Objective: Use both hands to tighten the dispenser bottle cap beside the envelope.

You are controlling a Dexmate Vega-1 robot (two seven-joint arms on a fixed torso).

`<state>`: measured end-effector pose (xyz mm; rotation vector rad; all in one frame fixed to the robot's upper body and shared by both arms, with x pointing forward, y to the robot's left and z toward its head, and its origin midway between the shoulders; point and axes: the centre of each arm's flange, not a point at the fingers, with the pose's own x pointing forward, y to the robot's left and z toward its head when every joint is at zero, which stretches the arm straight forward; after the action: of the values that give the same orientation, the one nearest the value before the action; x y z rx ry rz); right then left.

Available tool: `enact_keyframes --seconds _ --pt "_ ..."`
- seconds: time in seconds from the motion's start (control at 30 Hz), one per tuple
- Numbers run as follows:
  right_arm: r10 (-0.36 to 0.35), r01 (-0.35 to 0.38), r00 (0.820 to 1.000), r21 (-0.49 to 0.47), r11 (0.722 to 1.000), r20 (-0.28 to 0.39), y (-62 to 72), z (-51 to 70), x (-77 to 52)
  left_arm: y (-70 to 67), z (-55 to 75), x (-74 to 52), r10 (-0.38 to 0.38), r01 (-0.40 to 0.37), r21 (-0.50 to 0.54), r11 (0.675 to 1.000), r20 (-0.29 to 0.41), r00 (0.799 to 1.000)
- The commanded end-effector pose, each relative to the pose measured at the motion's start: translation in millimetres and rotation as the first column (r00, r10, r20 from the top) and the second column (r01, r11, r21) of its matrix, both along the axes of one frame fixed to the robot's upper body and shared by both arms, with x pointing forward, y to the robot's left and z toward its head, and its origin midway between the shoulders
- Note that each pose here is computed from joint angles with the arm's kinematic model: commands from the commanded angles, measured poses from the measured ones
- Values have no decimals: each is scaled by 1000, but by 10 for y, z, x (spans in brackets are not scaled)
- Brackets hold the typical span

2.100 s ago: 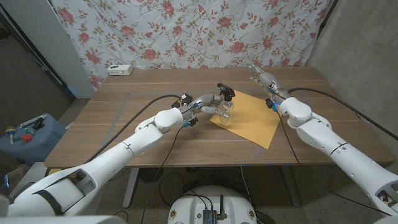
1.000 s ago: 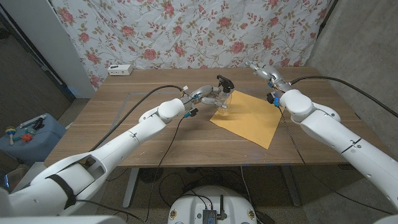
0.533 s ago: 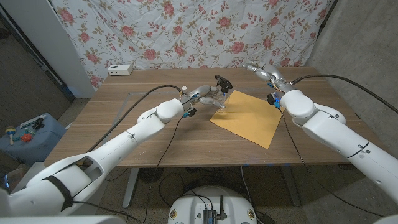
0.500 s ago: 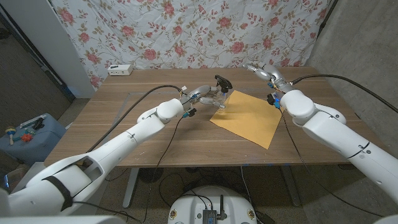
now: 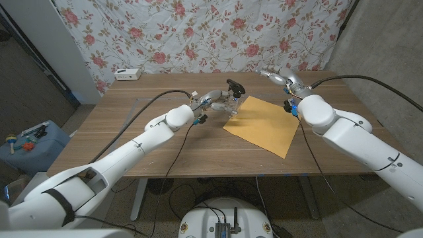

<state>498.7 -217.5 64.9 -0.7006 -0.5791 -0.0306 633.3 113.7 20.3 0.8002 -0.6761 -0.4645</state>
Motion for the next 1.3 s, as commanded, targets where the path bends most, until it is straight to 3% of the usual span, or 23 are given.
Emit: enact_keyframes --seconds 0.03,0.5,0.83,1.1,1.3 --pt "-93 91 996 -65 994 -16 160 8 -160 46 18 -17 43 -43 -6 999 17 999" --pt "-190 185 982 -150 971 -17 386 40 -258 -41 21 36 60 -60 -12 998 38 997" --pt "-213 211 977 -204 956 12 500 105 -301 -111 22 81 66 -65 -26 998 52 996" --pt "-296 288 955 -307 907 22 680 170 -305 -137 29 122 69 -69 -10 998 57 996" --pt "-317 307 948 -348 886 29 767 202 -259 -148 48 152 68 -67 -5 998 60 996"
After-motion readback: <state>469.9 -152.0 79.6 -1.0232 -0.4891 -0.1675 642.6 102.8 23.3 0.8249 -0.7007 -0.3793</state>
